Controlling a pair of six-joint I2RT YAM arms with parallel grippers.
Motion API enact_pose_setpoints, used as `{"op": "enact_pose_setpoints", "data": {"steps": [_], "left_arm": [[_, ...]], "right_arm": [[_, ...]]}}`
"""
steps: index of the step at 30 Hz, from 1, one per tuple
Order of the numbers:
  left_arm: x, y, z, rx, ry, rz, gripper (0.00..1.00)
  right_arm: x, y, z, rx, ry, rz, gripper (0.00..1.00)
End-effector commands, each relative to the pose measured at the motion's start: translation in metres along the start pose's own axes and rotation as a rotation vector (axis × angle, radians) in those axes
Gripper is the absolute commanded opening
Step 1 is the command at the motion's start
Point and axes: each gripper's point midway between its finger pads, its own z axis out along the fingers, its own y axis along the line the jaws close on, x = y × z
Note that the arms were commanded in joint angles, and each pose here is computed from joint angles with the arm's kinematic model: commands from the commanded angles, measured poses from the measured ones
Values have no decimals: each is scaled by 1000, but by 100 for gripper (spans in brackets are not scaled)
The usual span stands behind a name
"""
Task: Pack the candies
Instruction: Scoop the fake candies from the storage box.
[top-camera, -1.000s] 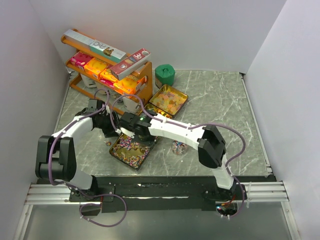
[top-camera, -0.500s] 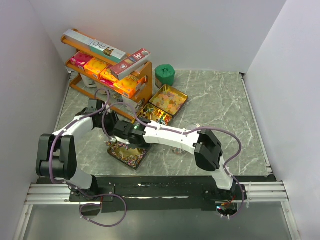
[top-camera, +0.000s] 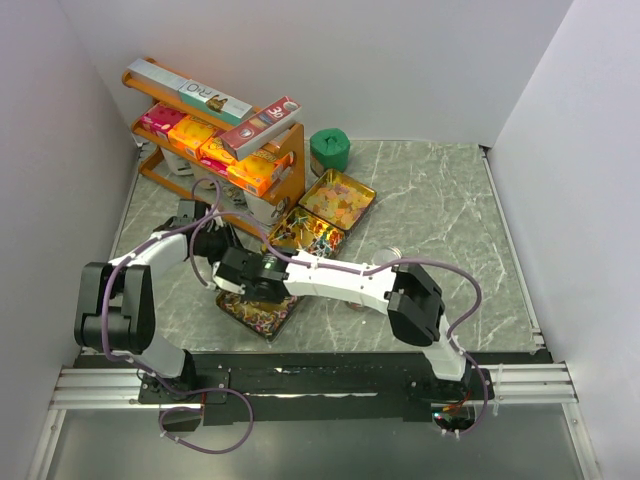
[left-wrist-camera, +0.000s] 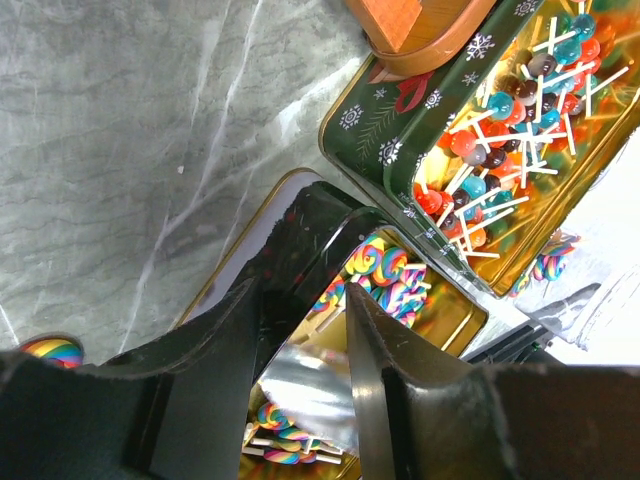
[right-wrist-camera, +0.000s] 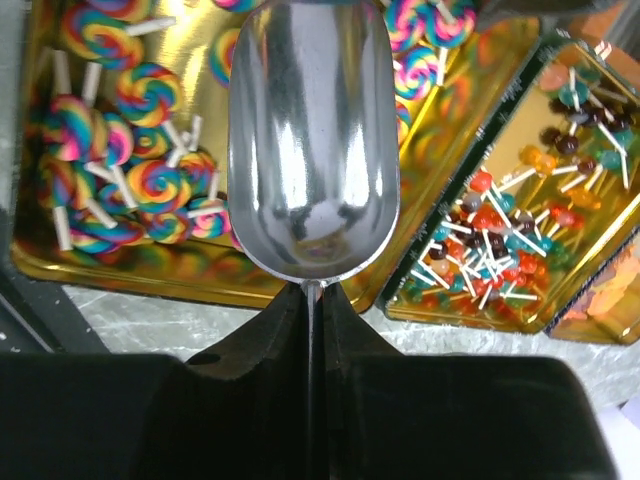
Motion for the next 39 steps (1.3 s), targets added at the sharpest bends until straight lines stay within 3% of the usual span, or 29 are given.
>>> {"op": "enact_pose_setpoints", "data": {"steps": [1,12,19,26,35,39], "left_arm": [[0,-8,0,36,4,4,45],[-2,-10,-1,43,-6,5,45],[-3,-12,-2,46,-12,7,45],[-5,-13,-3,48,-15,10,45],[-4,-13,-2,53,-11,10,45],[-5,-14,-2,52,-15,11,45]], "right_arm": [[25,-22,-22,75,17,122,0],[73,-23,-31,102,114,114,0],[65,-31,-21,136,137,14,0],[43,-13,-10,105,65,-121,0],[9,-7,-5,96,-43,-130,0],[18,-16,-5,121,1,-86,0]]}}
